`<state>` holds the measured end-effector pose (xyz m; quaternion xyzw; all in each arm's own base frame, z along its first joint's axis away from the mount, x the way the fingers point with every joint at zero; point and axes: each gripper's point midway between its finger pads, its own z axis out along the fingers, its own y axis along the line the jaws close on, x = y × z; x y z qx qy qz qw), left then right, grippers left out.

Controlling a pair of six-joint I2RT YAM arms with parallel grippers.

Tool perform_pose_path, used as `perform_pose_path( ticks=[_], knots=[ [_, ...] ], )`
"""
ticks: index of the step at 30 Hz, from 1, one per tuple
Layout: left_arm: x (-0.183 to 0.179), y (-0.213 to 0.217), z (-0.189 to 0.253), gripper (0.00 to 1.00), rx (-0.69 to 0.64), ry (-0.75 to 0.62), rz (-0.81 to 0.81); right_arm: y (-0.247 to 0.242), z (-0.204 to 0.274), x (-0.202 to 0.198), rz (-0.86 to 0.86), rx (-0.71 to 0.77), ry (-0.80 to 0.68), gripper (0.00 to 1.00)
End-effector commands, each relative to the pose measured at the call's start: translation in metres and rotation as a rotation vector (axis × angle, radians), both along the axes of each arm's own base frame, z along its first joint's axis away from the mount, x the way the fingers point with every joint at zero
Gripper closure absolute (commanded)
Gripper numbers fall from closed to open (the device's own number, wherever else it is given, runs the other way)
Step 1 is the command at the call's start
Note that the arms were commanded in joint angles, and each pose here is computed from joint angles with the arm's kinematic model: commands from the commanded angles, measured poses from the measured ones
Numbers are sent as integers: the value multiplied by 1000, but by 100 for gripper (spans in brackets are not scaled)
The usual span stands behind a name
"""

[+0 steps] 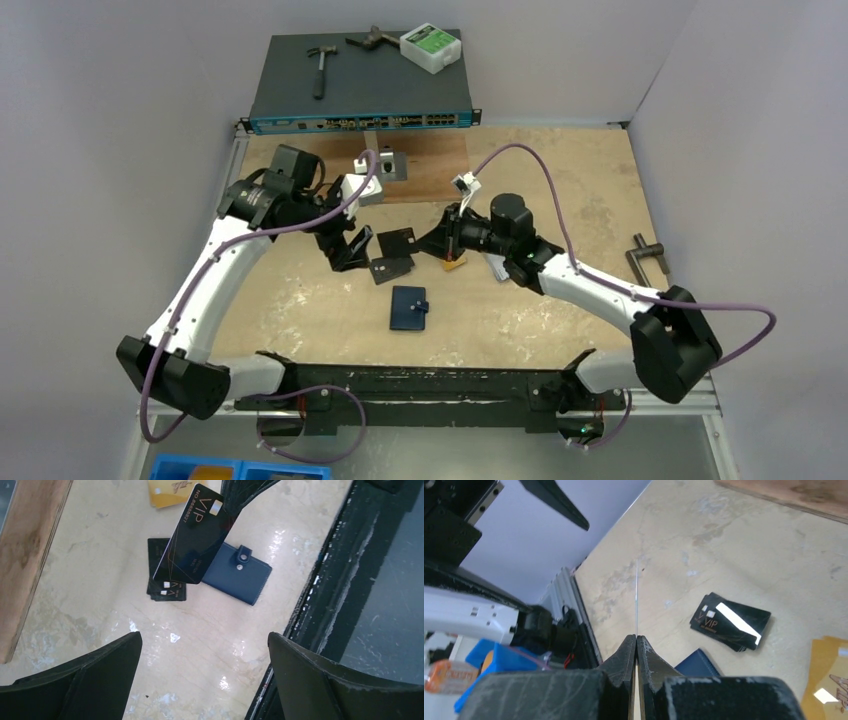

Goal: Put the credit cards into the card holder
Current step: Pick up the credit card from the center of the board.

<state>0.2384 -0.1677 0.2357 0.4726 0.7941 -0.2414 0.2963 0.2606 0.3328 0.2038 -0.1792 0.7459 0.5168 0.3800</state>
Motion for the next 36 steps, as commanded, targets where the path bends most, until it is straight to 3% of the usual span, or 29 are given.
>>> perform_pose_path(
  ticks=[1,8,14,19,29,32,36],
  knots=[
    [-26,-9,32,1,-104,-59,-130,1,20,-38,199,-92,-97,100],
    [-57,-19,68,0,-248,-59,-263,8,51,-77,376,-165,-182,100],
    [-90,-25,77,4,-324,93,-389,7,75,-93,438,-193,-241,100],
    [-101,-28,80,21,-365,184,-391,7,96,-98,448,-171,-281,100],
    [-98,-33,74,23,-348,138,-352,12,113,-105,497,-168,-319,100],
    [-101,-37,70,29,-338,155,-364,15,122,-103,495,-156,-337,100],
    [-100,-40,69,48,-343,155,-357,18,131,-101,494,-142,-357,100]
  ],
)
